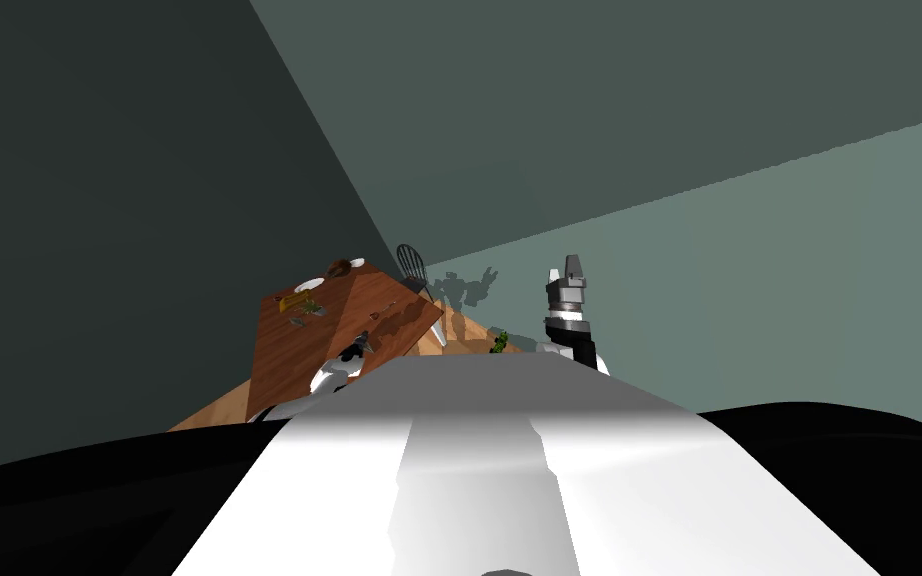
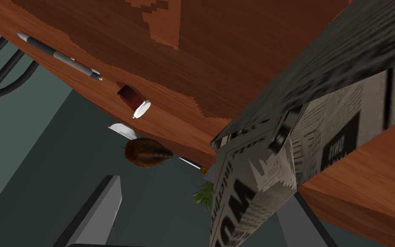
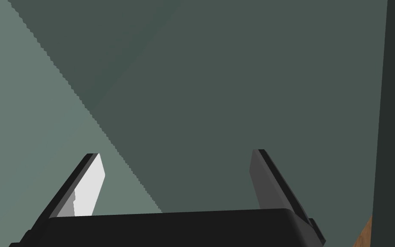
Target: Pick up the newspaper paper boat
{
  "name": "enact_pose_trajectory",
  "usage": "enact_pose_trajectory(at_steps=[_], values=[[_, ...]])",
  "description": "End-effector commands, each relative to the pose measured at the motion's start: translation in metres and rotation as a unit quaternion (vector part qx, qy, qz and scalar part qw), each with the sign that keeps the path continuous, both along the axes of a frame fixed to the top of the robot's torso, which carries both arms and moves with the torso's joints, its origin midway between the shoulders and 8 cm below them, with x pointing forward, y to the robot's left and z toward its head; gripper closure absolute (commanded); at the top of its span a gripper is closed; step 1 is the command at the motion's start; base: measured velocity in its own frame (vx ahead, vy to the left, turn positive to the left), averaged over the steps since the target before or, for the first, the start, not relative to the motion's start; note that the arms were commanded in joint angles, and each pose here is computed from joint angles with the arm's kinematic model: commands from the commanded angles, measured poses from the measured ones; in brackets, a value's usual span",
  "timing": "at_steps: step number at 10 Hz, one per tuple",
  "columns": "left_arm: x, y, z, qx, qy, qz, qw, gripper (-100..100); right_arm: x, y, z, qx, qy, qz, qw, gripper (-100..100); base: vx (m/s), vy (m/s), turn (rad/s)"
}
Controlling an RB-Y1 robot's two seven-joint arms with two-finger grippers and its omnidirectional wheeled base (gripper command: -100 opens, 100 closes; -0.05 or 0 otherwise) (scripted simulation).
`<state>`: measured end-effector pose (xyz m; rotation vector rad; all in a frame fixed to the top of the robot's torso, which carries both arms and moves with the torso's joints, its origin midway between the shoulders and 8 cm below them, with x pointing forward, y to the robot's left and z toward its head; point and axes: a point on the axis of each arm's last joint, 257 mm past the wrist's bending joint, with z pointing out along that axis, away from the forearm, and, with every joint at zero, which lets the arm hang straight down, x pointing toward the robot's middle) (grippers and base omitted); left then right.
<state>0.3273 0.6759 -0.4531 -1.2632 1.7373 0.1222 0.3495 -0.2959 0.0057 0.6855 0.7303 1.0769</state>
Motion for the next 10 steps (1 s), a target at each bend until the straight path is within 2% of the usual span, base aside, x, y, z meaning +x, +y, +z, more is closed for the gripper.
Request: enact_pose_trajectory(at_steps=[1, 2, 3, 4, 6, 7, 8, 9, 10], values=[[-0.002, 0.001, -0.002, -0.001, 0.002, 0.001, 1.0000, -100, 0.000, 0.000, 0.000, 0.000, 0.000, 0.000, 1.0000, 0, 0.008, -0.006, 0.007], [0.009, 0.000, 0.003, 0.001, -0.004, -0.008, 1.0000, -100, 0.000, 0.000, 0.000, 0.000, 0.000, 0.000, 1.0000, 0, 0.012, -0.008, 0.064], [0.003, 0.001, -0.003, -0.002, 0.002, -0.003, 1.0000, -100, 0.000, 0.000, 0.000, 0.000, 0.000, 0.000, 1.0000, 0, 0.015, -0.009, 0.035], [0.014, 0.000, 0.004, 0.001, -0.006, -0.013, 0.9999, -100, 0.000, 0.000, 0.000, 0.000, 0.000, 0.000, 1.0000, 0, 0.021, -0.012, 0.075], [0.006, 0.001, -0.002, -0.002, 0.002, -0.008, 1.0000, -100, 0.000, 0.000, 0.000, 0.000, 0.000, 0.000, 1.0000, 0, 0.012, -0.006, 0.008], [0.016, 0.001, 0.003, -0.001, -0.004, -0.016, 0.9999, -100, 0.000, 0.000, 0.000, 0.000, 0.000, 0.000, 1.0000, 0, 0.001, -0.005, 0.052], [0.012, 0.001, 0.000, -0.003, -0.001, -0.010, 0.9999, -100, 0.000, 0.000, 0.000, 0.000, 0.000, 0.000, 1.0000, 0, -0.001, -0.003, 0.011], [0.014, 0.001, 0.000, -0.002, -0.002, -0.013, 0.9999, 100, 0.000, 0.000, 0.000, 0.000, 0.000, 0.000, 1.0000, 0, -0.002, 0.001, 0.016], [0.012, 0.002, -0.001, -0.002, 0.000, -0.011, 0.9999, 100, 0.000, 0.000, 0.000, 0.000, 0.000, 0.000, 1.0000, 0, 0.000, 0.000, 0.000]])
